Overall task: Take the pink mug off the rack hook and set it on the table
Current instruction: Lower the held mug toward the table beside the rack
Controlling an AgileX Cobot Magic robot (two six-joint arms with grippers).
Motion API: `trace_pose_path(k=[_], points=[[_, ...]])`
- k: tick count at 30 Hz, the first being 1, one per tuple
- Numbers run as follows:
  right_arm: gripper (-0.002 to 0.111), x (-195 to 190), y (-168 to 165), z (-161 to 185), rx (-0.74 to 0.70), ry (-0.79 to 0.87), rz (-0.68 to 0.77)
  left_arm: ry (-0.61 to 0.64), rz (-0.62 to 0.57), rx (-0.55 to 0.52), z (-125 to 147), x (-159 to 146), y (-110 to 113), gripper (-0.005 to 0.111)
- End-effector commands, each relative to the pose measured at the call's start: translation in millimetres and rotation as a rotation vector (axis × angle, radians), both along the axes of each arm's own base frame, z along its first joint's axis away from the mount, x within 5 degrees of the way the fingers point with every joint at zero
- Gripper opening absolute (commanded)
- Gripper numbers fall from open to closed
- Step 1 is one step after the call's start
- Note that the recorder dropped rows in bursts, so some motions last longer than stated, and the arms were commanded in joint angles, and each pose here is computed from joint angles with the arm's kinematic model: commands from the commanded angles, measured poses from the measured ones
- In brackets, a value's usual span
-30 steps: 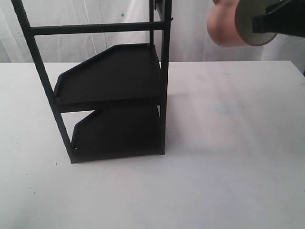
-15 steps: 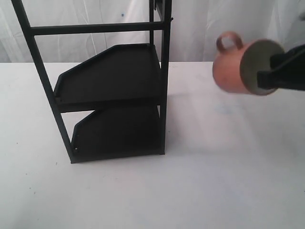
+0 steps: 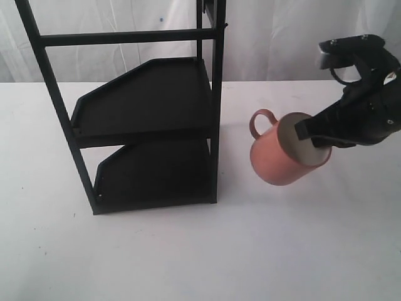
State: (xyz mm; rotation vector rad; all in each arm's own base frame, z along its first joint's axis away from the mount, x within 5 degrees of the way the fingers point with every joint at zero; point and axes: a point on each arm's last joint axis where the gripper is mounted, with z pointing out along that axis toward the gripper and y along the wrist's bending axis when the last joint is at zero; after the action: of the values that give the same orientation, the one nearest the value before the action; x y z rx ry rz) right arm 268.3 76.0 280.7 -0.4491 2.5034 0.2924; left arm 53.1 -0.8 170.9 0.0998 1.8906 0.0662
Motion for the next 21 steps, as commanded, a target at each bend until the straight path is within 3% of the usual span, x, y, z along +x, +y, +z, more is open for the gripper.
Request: trace_pose_path(k=[1,10,21], points=[[0.0,-2,11,15,0.086,0.076,0.099,-0.005,0.001,-0.006,-1,0,0,0.0],[0.0,-6,8,18,0.033,0.122,0.145,-0.005,0.001,-0.006,-1,0,0,0.0],[0.0,1,18,-8,-0.023,0.254,0.142,-0.005,0.001,-0.006,-1,0,0,0.0]])
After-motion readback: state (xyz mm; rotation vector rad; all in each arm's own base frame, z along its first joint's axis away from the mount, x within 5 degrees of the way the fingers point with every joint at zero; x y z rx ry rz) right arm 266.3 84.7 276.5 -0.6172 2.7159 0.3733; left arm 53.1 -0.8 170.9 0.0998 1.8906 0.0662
